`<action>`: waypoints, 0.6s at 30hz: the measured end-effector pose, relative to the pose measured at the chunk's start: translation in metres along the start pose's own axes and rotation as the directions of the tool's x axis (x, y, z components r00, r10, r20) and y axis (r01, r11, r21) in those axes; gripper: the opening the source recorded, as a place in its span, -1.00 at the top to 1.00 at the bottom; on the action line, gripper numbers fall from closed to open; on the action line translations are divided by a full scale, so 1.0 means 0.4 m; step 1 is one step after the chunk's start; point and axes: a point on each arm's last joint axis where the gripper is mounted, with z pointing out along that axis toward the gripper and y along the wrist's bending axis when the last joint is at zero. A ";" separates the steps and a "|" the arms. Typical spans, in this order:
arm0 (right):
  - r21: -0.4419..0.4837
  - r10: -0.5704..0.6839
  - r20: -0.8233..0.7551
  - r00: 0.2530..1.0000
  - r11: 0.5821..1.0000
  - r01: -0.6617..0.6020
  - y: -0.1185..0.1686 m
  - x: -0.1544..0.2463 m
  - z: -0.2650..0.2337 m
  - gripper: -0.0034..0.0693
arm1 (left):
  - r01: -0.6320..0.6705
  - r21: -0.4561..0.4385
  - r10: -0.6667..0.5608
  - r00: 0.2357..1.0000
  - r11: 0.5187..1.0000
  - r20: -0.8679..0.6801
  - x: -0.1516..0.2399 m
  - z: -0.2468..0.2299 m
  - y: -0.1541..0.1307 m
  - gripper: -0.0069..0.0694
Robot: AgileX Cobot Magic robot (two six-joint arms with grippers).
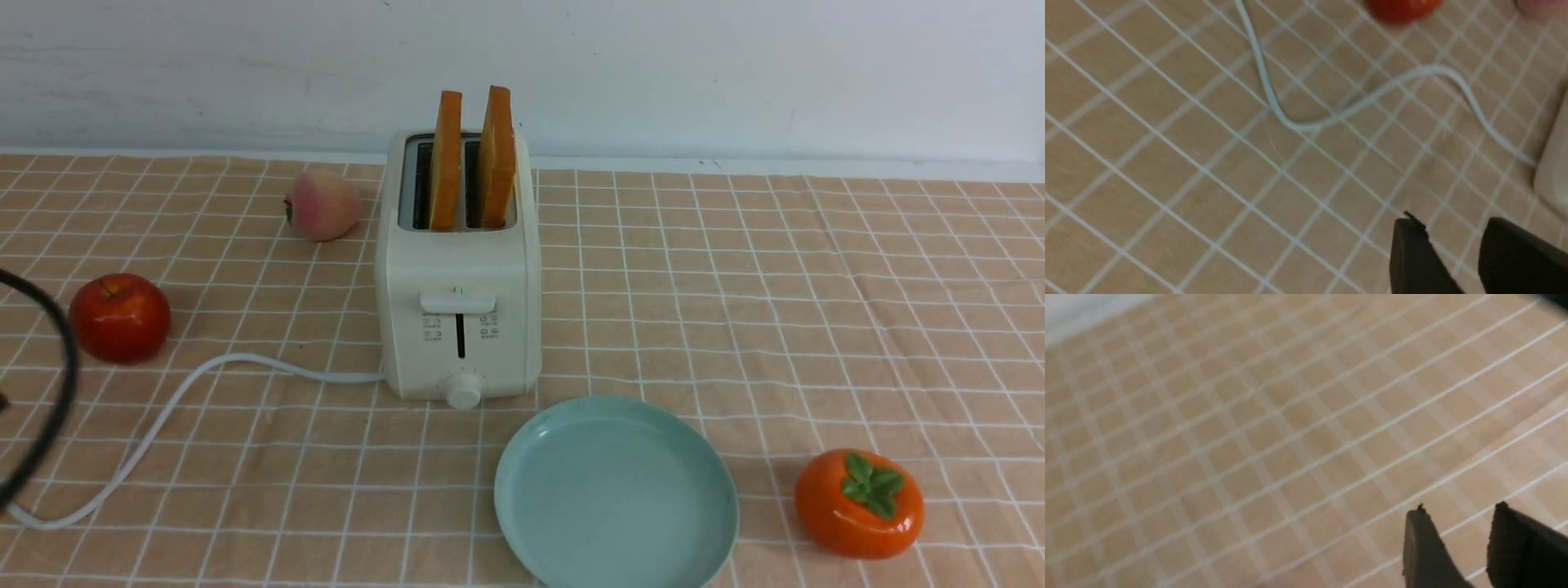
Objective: Take toasted bread from bread machine on light coffee tablecloth place on plate.
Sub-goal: 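Grasp the toast slice in the toaster and pull it up out of the slot with the right gripper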
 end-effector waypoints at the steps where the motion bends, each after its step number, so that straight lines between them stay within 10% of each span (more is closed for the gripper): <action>1: -0.092 -0.052 -0.078 0.996 0.995 0.045 0.038 0.015 0.020 0.25 | -0.042 0.024 0.043 0.998 0.999 -0.049 0.011 0.008 -0.011 0.20; 3: -0.185 -0.092 -0.133 0.987 0.980 0.067 0.076 0.025 0.033 0.25 | -0.086 0.060 0.091 0.992 0.995 -0.091 0.020 0.013 -0.023 0.20; 6: -0.468 -0.319 -0.041 0.947 0.843 0.264 0.207 0.039 0.033 0.25 | -0.142 0.227 0.175 0.975 0.963 -0.135 0.037 0.012 -0.061 0.20; 12: -0.713 -0.387 0.109 0.916 0.612 0.343 0.396 0.038 -0.005 0.25 | -0.139 0.447 0.208 0.972 0.884 -0.109 0.041 -0.006 -0.110 0.20; 18: -0.793 -0.417 0.030 0.908 0.544 0.276 0.578 -0.006 0.038 0.15 | -0.205 0.519 0.296 0.950 0.830 -0.096 0.051 -0.014 -0.123 0.20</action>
